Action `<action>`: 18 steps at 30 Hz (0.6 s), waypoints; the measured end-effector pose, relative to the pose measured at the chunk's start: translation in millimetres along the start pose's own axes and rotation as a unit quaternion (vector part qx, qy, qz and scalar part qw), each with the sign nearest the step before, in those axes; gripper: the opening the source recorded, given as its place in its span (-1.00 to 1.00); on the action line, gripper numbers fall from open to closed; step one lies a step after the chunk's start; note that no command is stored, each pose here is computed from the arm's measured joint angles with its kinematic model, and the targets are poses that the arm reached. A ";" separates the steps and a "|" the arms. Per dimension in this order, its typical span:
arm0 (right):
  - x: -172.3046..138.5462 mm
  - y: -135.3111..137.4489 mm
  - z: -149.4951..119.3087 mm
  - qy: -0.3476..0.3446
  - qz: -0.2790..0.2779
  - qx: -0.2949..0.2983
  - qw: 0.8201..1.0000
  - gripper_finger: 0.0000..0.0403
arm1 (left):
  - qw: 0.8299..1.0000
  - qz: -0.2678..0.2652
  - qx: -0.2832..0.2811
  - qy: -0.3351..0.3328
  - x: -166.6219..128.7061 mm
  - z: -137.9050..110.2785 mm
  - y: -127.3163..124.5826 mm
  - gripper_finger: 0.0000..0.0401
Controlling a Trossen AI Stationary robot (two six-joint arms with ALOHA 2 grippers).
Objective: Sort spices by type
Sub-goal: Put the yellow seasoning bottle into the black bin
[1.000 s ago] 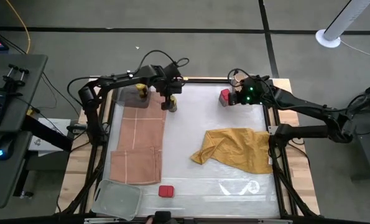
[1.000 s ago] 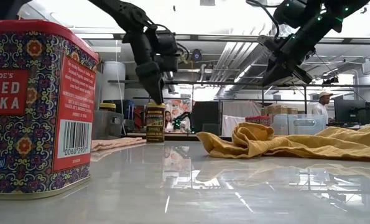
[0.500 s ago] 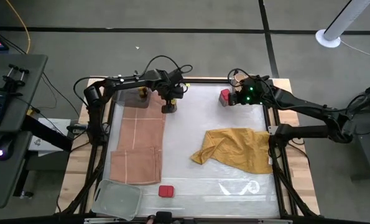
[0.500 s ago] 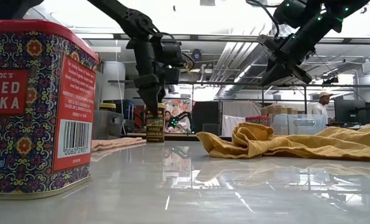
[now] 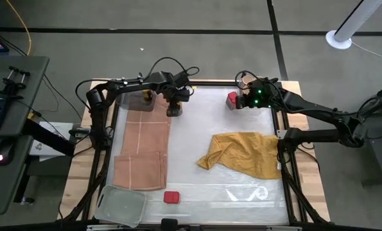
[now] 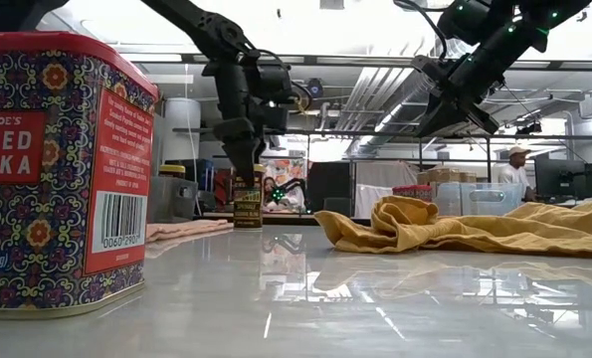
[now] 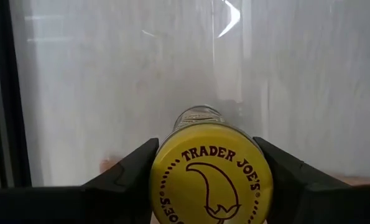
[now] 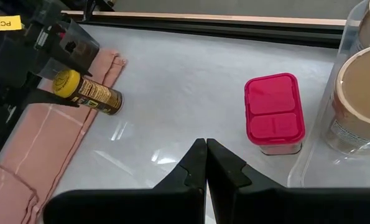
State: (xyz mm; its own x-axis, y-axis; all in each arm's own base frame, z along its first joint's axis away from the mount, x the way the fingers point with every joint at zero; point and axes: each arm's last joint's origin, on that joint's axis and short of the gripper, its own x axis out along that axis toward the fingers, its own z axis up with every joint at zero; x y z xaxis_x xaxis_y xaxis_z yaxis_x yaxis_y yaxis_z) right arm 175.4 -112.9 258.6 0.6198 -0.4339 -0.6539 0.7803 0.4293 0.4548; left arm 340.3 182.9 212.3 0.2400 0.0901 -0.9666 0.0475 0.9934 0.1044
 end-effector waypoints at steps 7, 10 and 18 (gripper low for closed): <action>0.0 -0.5 0.5 -0.001 -0.001 0.001 1.000 -1.00 | 0.997 0.027 -0.026 -0.069 -61.2 -2.6 5.5 -0.05; 0.1 -1.5 1.3 -0.003 -0.003 0.003 1.000 -1.00 | 0.989 0.058 -0.064 -0.120 -104.7 -17.6 9.4 -0.05; 0.2 -2.3 2.0 -0.002 -0.002 0.005 1.000 -1.00 | 0.965 0.155 -0.163 -0.133 -189.1 -82.3 -9.1 -0.05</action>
State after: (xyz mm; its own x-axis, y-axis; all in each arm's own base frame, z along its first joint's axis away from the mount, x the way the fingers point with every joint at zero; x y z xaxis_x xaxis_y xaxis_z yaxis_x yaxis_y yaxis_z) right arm 173.9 -115.5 258.6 0.6174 -0.4389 -0.6528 0.7832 0.4205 0.4580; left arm 214.7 162.7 374.9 0.4361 0.4086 -0.8018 -0.3632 0.8951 0.2586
